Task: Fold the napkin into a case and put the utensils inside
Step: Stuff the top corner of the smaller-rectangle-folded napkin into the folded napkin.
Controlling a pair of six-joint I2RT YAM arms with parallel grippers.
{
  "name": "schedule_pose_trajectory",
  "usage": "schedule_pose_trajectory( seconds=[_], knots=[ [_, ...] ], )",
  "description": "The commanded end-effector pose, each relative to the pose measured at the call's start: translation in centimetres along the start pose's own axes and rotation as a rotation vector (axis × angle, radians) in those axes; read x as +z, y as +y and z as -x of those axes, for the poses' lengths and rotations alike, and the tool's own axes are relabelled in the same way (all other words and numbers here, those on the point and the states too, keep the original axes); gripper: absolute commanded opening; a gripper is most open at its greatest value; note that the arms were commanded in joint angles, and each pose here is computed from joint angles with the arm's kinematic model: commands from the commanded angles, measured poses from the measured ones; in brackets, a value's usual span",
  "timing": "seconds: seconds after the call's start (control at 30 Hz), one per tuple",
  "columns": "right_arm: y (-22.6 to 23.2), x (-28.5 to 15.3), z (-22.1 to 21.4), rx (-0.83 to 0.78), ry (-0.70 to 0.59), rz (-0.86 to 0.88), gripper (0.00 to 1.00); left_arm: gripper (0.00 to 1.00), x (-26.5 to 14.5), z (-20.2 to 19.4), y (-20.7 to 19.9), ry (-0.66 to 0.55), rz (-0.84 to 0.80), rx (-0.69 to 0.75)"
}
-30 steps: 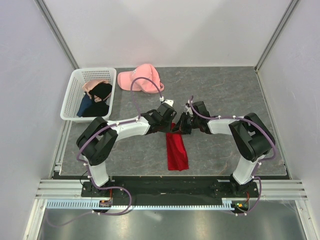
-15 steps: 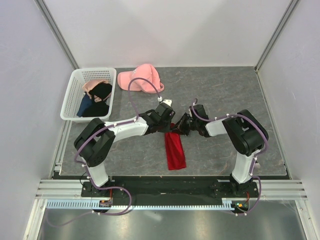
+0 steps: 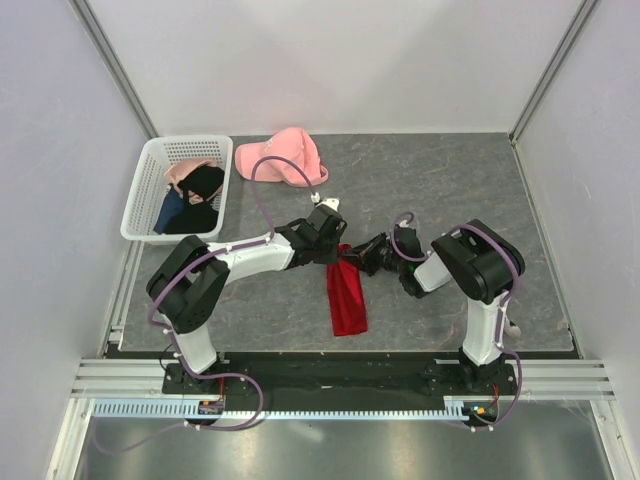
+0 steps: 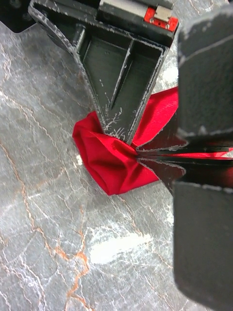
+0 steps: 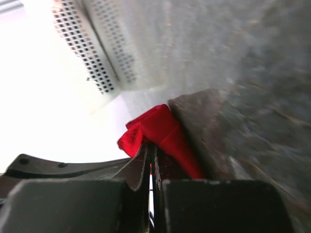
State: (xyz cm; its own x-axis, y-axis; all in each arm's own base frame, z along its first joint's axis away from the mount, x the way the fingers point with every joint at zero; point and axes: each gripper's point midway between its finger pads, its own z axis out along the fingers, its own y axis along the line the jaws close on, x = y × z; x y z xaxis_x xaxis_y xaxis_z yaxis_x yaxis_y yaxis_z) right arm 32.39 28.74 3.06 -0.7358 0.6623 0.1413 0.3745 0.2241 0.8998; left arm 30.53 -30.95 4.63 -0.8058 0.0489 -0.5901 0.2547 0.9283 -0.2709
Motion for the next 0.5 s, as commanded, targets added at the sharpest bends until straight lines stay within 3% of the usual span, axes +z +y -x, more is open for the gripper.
schedule_pose_trajectory(
  seconds=[0.0, 0.13, 0.27, 0.47],
  knots=[
    [3.5, 0.5, 0.1, 0.01, -0.028, 0.167, 0.0, 0.04, 0.0, -0.6, -0.1, 0.02, -0.012, -0.036],
    [1.2, 1.4, -0.3, -0.103, 0.009, 0.025, 0.04, 0.03, 0.4, -0.6, 0.4, 0.026, -0.004, -0.046],
    [0.1, 0.5, -0.7, -0.208, 0.034, -0.084, 0.25, 0.03, 0.1, -0.3, 0.5, 0.017, -0.009, -0.055],
    [0.0, -0.9, -1.1, -0.355, 0.062, -0.145, 0.41, 0.03, -0.3, 0.3, 0.5, 0.007, -0.014, -0.059]
  ],
)
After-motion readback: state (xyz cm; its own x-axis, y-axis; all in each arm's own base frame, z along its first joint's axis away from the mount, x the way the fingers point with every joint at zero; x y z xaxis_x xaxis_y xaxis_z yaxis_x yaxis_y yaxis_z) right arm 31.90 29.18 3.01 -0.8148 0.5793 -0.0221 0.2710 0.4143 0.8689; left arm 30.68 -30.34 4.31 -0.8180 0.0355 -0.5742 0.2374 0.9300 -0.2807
